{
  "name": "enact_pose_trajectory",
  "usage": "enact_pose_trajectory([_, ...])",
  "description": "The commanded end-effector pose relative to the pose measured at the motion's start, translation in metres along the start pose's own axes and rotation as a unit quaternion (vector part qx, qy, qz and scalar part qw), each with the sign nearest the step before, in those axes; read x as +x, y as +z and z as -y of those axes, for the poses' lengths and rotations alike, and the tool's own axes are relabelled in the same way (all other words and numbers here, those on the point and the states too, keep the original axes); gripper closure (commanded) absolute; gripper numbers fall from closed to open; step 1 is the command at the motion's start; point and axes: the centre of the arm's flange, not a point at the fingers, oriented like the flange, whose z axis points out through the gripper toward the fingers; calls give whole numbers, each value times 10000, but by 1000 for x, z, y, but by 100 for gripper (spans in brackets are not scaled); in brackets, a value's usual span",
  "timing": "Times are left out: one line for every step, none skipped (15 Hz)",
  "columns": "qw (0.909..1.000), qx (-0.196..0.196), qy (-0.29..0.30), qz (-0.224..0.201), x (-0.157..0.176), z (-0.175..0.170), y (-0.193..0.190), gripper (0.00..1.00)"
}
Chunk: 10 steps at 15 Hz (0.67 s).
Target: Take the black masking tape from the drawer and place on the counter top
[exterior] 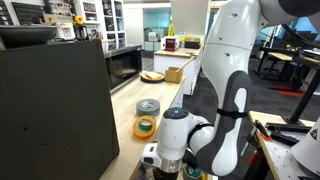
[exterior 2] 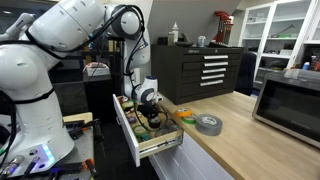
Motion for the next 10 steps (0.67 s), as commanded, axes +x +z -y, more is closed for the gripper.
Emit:
enact_pose_trajectory([9998, -92, 189, 14, 0, 30, -52, 96])
enact_pose_trajectory([9997, -141, 217, 39, 1, 35, -61, 96])
enact_pose_trajectory([9996, -156, 249, 46, 1, 40, -71, 96])
enact_pose_trajectory([9993, -192, 296, 76, 2, 48, -82, 96])
enact_pose_trajectory([9991, -215, 350, 81, 6, 60, -93, 96])
enact_pose_trajectory([9988, -262, 412, 93, 8, 67, -104, 96])
enact_pose_trajectory([9984, -295, 471, 87, 10, 73, -114, 96])
enact_pose_trajectory([9979, -370, 517, 105, 12, 79, -125, 96])
enact_pose_trajectory([9973, -454, 564, 107, 15, 83, -137, 96])
enact_pose_trajectory([9966, -536, 613, 112, 18, 86, -149, 96])
